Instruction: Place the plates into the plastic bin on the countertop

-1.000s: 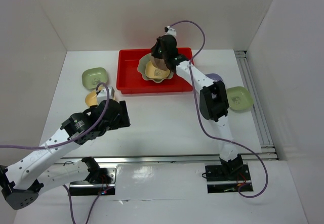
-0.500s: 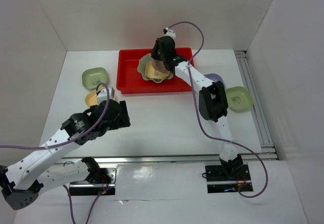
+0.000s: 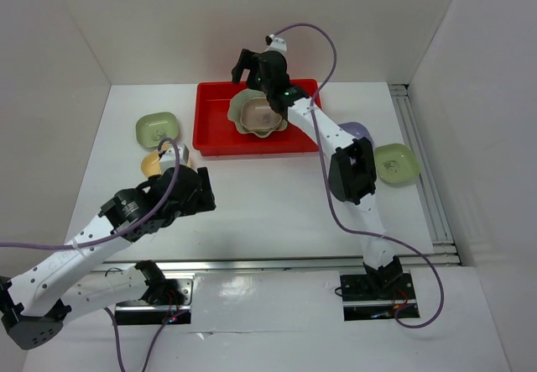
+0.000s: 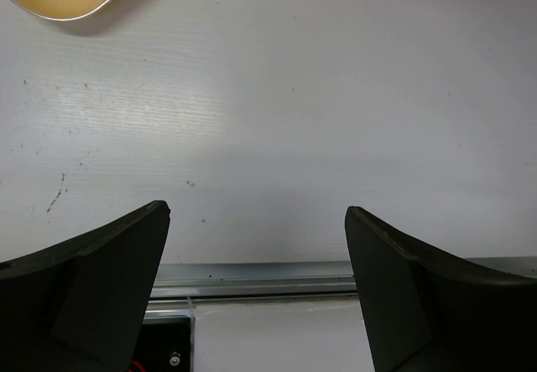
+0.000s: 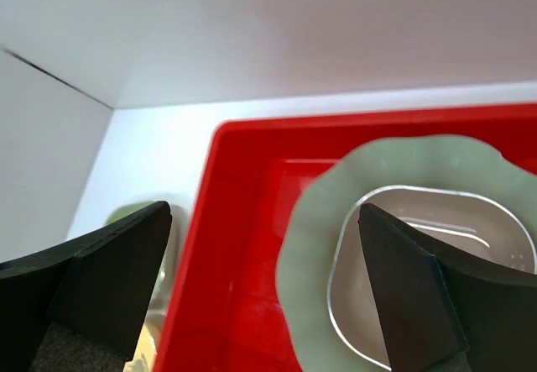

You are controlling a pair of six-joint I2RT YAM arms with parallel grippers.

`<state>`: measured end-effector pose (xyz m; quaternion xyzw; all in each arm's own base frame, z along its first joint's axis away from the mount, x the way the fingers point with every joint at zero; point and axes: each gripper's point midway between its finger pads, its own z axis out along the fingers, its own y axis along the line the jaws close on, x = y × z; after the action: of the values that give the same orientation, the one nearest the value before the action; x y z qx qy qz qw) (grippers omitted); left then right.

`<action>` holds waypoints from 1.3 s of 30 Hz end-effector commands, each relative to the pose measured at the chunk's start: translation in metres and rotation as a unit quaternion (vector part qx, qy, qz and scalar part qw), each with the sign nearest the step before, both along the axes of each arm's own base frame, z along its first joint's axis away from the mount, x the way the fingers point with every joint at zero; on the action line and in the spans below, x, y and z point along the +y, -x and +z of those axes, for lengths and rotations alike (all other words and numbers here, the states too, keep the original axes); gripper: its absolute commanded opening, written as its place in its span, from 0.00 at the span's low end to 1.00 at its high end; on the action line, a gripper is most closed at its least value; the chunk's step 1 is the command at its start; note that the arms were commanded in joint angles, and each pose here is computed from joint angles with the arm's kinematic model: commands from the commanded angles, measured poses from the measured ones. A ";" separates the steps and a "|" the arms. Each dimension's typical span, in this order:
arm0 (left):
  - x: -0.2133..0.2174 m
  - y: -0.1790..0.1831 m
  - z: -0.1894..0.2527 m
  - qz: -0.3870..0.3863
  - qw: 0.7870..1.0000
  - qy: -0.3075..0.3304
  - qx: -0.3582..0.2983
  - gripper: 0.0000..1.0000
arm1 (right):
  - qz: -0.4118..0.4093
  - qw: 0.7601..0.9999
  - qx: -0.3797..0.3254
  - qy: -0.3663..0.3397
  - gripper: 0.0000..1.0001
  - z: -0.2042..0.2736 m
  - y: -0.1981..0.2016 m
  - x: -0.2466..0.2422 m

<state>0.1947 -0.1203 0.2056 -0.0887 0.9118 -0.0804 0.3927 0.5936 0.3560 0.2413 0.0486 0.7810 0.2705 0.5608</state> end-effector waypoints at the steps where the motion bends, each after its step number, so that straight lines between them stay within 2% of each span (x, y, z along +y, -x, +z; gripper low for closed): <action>1: 0.002 -0.004 0.002 0.000 1.000 -0.007 -0.014 0.99 | -0.008 0.998 -0.062 -0.015 1.00 0.080 0.013 -0.005; 2: 0.001 -0.004 0.002 0.003 1.000 -0.004 -0.013 0.99 | -0.018 0.998 -0.059 -0.011 1.00 0.079 0.015 -0.011; 3: 0.001 -0.004 0.000 0.003 1.000 -0.007 -0.009 0.99 | -0.027 0.997 -0.068 -0.015 1.00 0.101 0.024 -0.020; 5: 0.003 -0.005 -0.003 0.010 1.000 -0.015 -0.005 0.99 | -0.057 0.997 -0.047 0.006 1.00 0.092 0.032 -0.038; 6: 0.006 -0.004 -0.001 0.019 1.000 -0.016 -0.006 0.99 | -0.068 0.996 -0.051 0.005 1.00 0.113 0.048 -0.052; 7: 0.008 -0.005 -0.004 0.035 0.999 -0.018 -0.002 0.99 | -0.101 0.994 -0.023 0.034 1.00 0.082 0.051 -0.075; 8: 0.010 -0.005 -0.008 0.044 0.999 -0.025 0.004 0.99 | -0.108 0.993 -0.009 0.046 1.00 0.071 0.062 -0.085; 9: 0.013 -0.005 -0.006 0.056 0.998 -0.020 0.006 0.99 | -0.119 0.992 -0.025 0.039 1.00 0.095 0.077 -0.109; 10: 0.015 -0.006 -0.008 0.064 0.998 -0.025 0.009 0.99 | -0.128 0.991 -0.023 0.041 1.00 0.086 0.082 -0.124; 11: 0.014 -0.006 -0.010 0.067 0.997 -0.026 0.012 0.99 | -0.117 0.991 0.020 0.067 1.00 0.038 0.089 -0.147; 12: 0.015 -0.008 -0.010 0.077 0.997 -0.021 0.013 0.99 | -0.112 0.992 0.008 0.053 1.00 0.053 0.103 -0.163; 13: 0.013 -0.010 -0.011 0.077 0.997 -0.021 0.013 0.99 | -0.135 0.989 0.022 0.059 1.00 0.040 0.106 -0.191; 14: 0.009 -0.011 -0.012 0.075 0.997 -0.010 0.015 0.99 | -0.150 0.984 0.058 0.071 1.00 0.003 0.121 -0.210; 19: -0.024 -0.024 -0.019 0.036 0.999 0.013 0.031 0.99 | -0.230 0.969 0.068 0.060 1.00 -0.002 0.138 -0.297; 22: -0.037 -0.030 -0.020 0.017 0.999 0.020 0.034 0.99 | -0.256 0.960 0.103 0.052 1.00 -0.015 0.135 -0.339; 23: -0.038 -0.032 -0.021 0.013 0.999 0.017 0.033 0.99 | -0.255 0.956 0.139 0.046 1.00 -0.034 0.137 -0.351; 26: -0.046 -0.035 -0.025 0.003 0.999 0.019 0.037 0.99 | -0.256 0.949 0.180 0.040 1.00 -0.059 0.136 -0.354; 32: -0.053 -0.037 -0.032 -0.016 0.999 0.018 0.042 0.99 | -0.323 0.915 0.238 0.043 0.94 -0.116 0.150 -0.372; 36: -0.052 -0.036 -0.038 -0.019 0.999 0.012 0.044 0.99 | -0.340 0.909 0.241 0.020 0.88 -0.130 0.151 -0.372; 39: -0.052 -0.034 -0.033 -0.026 0.999 0.018 0.039 0.99 | -0.362 0.894 0.265 0.017 0.86 -0.154 0.155 -0.376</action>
<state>0.2258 -0.1684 0.1643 -0.0839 0.9327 -0.0862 0.3400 0.4340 -0.0150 0.0943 0.3524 0.8512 0.0210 0.3883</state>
